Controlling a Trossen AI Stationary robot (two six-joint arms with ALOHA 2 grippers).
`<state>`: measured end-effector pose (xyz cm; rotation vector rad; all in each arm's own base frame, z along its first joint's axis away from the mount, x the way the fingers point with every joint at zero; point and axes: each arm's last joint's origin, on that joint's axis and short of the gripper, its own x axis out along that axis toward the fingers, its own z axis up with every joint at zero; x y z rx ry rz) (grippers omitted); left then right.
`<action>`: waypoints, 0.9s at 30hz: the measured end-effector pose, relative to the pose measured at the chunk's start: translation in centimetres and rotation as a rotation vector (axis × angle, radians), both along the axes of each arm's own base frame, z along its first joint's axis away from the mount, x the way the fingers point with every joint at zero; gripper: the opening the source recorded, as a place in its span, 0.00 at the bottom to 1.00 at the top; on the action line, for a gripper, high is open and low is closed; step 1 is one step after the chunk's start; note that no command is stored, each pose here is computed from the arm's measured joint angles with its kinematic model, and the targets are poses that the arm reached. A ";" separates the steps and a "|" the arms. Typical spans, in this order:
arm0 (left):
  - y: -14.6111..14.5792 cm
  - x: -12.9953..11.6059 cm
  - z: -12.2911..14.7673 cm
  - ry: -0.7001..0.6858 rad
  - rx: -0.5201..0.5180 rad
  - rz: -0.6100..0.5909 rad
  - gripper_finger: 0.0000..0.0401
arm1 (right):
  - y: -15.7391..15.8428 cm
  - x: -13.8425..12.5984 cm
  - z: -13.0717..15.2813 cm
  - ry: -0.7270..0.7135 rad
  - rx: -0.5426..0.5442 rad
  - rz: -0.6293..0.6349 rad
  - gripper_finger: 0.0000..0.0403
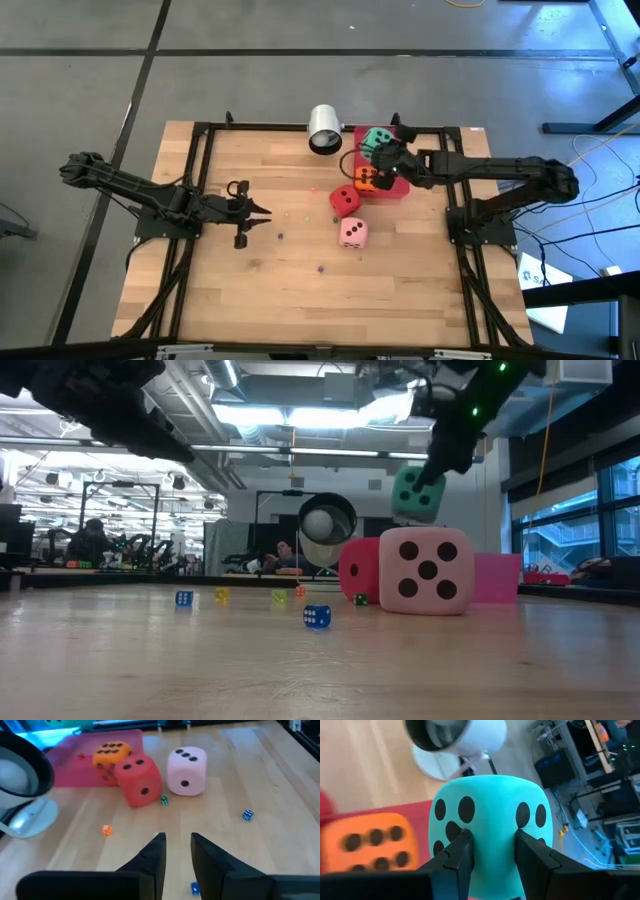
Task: Pick & Place Dice
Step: Put the big blue dice into the red bin
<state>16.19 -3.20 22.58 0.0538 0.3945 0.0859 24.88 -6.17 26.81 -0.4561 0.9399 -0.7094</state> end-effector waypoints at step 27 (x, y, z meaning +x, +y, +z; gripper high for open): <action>4.3 0.5 0.2 -0.011 0.031 0.137 0.21 | -8.1 1.8 -5.0 0.201 0.066 0.157 0.31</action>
